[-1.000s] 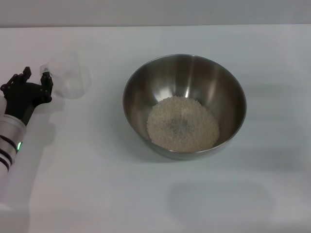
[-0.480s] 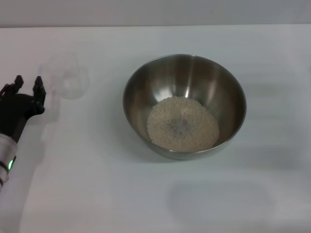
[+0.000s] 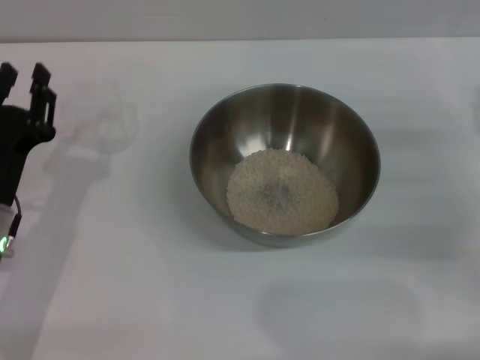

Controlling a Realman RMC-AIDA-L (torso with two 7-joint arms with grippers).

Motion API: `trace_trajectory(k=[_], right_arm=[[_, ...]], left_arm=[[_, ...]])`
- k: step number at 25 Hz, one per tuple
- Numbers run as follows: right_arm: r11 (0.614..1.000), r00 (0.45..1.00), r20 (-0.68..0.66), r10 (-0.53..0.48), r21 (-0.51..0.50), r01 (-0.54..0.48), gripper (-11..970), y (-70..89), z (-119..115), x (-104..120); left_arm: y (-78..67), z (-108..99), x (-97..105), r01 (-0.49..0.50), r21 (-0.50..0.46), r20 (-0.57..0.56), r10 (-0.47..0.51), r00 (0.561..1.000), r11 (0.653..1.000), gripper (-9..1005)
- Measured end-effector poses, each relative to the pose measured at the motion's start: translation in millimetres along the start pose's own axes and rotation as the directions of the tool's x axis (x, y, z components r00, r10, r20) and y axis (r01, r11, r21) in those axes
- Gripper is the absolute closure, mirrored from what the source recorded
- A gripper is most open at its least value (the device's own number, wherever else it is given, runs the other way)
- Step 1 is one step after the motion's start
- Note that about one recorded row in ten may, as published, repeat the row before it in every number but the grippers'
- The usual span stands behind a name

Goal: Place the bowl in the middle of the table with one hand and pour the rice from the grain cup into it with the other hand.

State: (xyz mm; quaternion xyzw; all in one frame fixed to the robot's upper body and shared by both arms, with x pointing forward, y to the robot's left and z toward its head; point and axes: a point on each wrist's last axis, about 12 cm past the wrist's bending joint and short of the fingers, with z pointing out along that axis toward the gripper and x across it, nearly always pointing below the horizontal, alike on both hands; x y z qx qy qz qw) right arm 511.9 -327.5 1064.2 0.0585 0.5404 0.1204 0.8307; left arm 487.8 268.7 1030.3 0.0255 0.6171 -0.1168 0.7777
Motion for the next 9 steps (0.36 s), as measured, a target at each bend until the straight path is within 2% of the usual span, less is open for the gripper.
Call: trace_trajectory(k=[3,6,9], right_arm=[[1.000,0.999,-0.033,0.006,-0.005,-0.007,471,3.2,1.2,5.2],[0.998,0.998,-0.070,-0.003,-0.069,-0.002,471,11.1,1.8,9.8],[0.996,0.997,-0.081,-0.009,-0.089,0.002,471,12.8,2.1,10.9]], left_arm=[[0.6,5.6,0.4,0.004,-0.003,-0.007,-0.004,1.000,1.000,558],[1.3,8.6,0.4,0.013,-0.010,-0.009,-0.013,1.000,1.000,558],[0.8,10.3,-0.3,0.016,-0.013,-0.005,-0.016,1.000,1.000,500]])
